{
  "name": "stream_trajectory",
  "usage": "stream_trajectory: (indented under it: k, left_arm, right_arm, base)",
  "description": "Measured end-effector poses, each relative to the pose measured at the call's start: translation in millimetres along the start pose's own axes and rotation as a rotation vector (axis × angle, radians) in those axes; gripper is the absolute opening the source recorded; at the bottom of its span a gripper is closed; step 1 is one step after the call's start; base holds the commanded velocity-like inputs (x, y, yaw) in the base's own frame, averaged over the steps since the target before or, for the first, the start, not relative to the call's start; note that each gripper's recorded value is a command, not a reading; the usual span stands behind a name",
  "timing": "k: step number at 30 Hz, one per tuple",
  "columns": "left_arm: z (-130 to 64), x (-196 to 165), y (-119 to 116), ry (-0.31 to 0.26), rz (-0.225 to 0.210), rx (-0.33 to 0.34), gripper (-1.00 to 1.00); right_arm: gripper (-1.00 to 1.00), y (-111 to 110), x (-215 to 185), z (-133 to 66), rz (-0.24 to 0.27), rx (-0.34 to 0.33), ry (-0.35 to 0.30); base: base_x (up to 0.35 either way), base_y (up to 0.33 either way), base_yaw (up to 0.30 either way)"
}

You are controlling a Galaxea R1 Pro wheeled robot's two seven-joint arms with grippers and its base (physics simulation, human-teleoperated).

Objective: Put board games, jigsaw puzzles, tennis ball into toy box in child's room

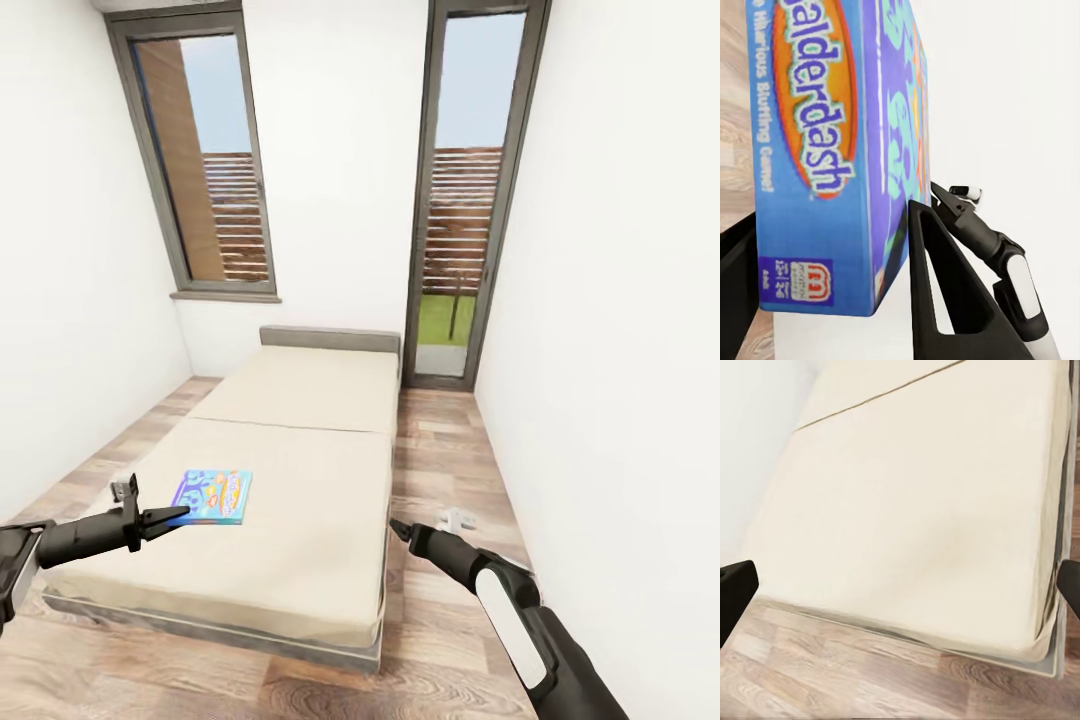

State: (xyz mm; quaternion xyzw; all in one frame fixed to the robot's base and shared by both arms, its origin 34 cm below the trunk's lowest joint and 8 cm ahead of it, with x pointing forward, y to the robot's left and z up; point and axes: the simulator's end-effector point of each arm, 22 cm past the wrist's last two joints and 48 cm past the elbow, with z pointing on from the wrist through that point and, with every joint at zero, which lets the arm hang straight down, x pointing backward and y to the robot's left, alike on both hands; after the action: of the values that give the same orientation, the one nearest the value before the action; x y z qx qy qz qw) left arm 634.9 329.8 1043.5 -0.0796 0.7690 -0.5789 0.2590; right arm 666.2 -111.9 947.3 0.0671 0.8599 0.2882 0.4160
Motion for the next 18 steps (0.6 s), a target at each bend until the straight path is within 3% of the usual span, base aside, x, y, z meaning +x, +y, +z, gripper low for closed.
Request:
stream_trajectory:
  k: [18]
  left_arm:
    - [-5.7, 2.0, -13.5, 0.001, 0.000, -0.001, -1.00]
  right_arm:
    - [1.00, 8.2, -6.0, -11.7, 0.000, 0.000, -0.006]
  base:
    - [0.000, 0.000, 0.292]
